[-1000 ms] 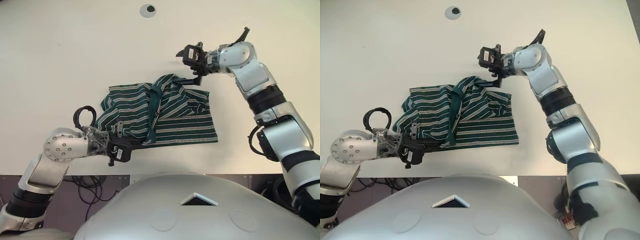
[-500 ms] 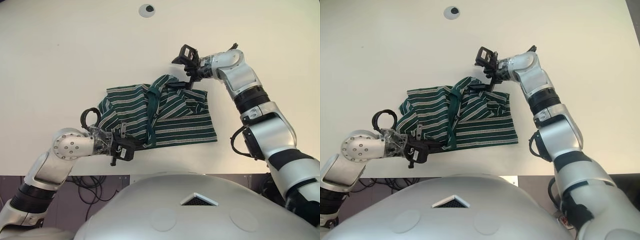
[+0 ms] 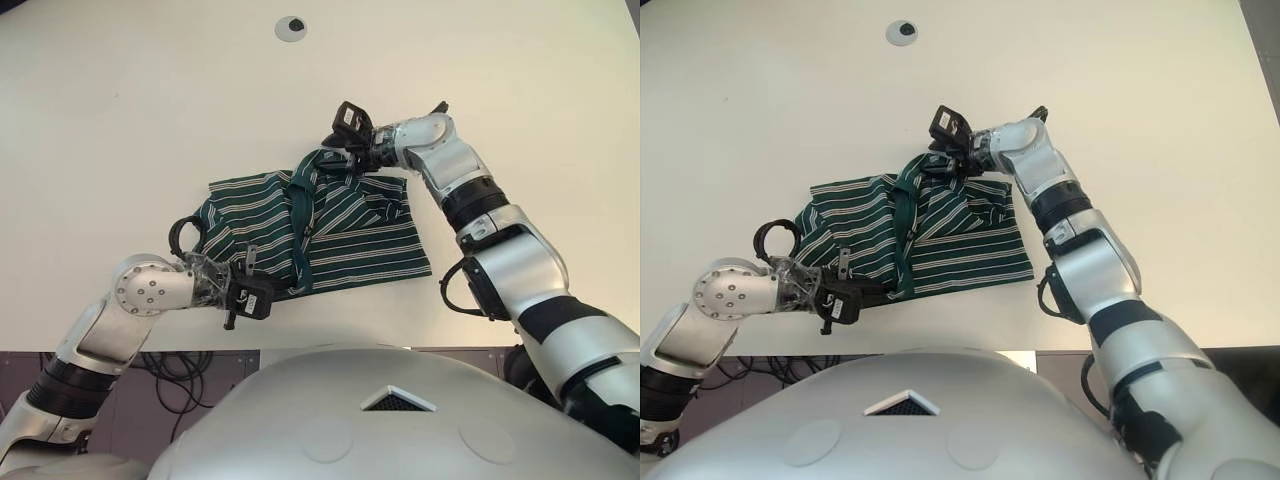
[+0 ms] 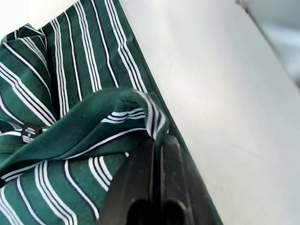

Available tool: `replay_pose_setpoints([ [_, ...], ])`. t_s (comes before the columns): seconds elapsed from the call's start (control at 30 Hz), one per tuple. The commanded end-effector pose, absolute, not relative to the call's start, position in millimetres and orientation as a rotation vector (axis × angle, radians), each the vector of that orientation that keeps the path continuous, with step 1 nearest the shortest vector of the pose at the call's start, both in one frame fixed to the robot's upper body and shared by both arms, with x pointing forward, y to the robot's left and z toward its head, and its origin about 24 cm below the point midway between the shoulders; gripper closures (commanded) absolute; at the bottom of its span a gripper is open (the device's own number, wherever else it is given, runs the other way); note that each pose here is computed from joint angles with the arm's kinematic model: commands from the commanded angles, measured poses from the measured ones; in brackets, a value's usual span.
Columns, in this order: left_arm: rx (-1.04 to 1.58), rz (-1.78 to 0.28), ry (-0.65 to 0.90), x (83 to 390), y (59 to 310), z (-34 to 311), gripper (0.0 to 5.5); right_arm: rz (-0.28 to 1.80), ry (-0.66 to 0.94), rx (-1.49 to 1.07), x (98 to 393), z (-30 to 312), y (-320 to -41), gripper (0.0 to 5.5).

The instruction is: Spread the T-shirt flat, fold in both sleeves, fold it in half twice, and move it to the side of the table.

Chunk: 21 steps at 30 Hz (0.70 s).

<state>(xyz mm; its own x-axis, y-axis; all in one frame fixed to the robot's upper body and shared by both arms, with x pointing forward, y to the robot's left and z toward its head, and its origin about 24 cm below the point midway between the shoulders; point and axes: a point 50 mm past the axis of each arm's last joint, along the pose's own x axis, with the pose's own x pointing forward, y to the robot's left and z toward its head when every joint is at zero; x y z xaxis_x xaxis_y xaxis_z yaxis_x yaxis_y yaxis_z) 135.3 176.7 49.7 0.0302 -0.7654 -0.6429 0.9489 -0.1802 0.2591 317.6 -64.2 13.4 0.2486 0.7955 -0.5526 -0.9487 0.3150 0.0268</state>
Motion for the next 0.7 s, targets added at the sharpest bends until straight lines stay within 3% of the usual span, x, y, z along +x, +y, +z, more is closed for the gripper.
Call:
replay_pose_setpoints([
  [0.03, 0.825, -1.563, 0.306, 138, 180, 50, 5.5, 1.197, 0.785, -0.465, 281, -42, -99, 3.87],
  [0.37, 0.826, -1.521, 0.295, 146, 185, 53, 5.5, 1.143, 0.527, -0.51, 288, -24, -105, 5.46],
  [0.7, 0.711, -1.39, 0.193, 155, 193, 77, 5.5, 0.836, 0.156, -0.121, 290, 50, -168, 5.5],
])
